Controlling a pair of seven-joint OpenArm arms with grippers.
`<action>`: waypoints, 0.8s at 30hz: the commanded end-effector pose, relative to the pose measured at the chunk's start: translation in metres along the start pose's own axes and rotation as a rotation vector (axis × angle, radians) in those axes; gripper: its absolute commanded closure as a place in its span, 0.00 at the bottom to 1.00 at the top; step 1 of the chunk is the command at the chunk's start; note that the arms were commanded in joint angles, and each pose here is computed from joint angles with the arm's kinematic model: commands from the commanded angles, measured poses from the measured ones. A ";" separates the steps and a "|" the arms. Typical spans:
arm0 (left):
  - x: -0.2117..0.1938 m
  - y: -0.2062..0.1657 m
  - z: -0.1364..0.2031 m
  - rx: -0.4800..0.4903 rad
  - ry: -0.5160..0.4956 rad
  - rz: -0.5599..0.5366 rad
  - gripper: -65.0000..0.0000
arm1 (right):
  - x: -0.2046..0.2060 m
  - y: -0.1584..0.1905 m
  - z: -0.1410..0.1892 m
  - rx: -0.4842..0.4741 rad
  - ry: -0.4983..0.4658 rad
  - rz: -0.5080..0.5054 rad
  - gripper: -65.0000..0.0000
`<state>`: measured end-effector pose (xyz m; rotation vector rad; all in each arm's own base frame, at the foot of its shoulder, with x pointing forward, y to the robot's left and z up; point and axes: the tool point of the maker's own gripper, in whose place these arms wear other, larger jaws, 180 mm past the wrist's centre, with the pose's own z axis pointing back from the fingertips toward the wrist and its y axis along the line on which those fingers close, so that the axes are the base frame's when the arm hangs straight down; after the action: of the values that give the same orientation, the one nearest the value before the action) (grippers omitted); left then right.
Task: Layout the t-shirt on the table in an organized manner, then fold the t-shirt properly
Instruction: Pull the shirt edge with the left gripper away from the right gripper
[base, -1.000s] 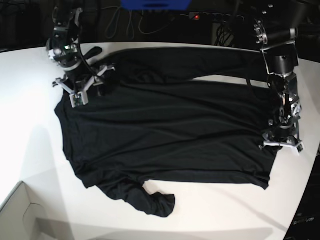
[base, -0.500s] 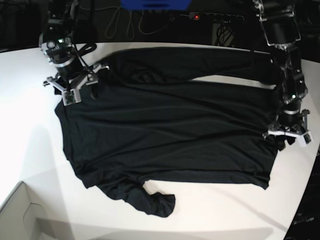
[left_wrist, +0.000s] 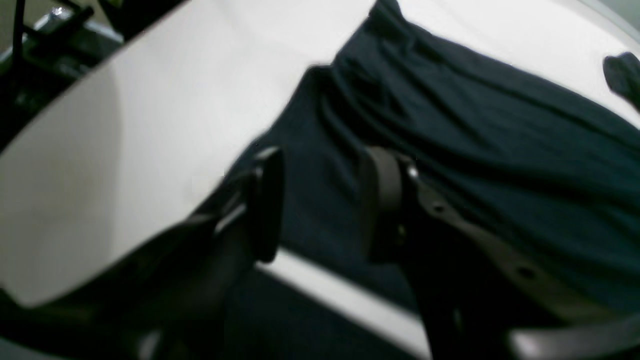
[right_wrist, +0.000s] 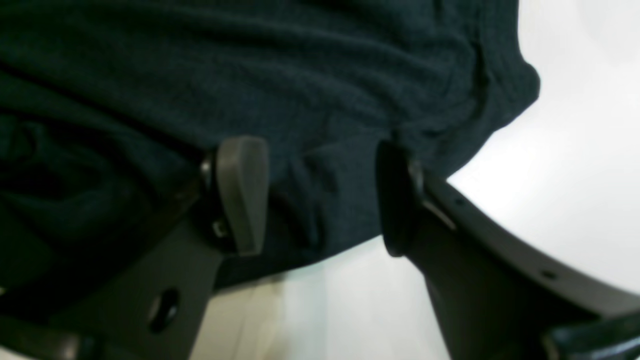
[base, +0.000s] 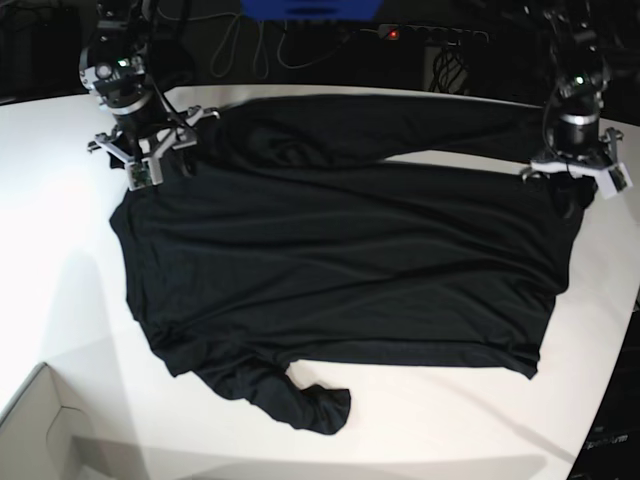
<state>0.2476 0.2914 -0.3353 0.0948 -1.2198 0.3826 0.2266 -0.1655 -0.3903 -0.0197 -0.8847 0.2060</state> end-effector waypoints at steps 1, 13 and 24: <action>0.013 -0.002 0.004 -0.014 -0.043 -0.019 0.63 | 0.013 -0.001 0.002 -0.001 -0.050 -0.001 0.47; -0.027 0.021 0.070 0.004 0.113 -0.117 0.63 | 0.015 0.002 0.001 0.006 -0.054 -0.006 0.47; -0.051 0.095 0.086 0.214 0.177 -0.084 0.48 | 0.020 0.001 -0.003 0.006 -0.067 -0.007 0.47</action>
<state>0.1166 0.3383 -0.3792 0.2709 -0.9416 0.4505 0.2349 -0.1618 -0.3868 -0.0108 -0.9053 0.2059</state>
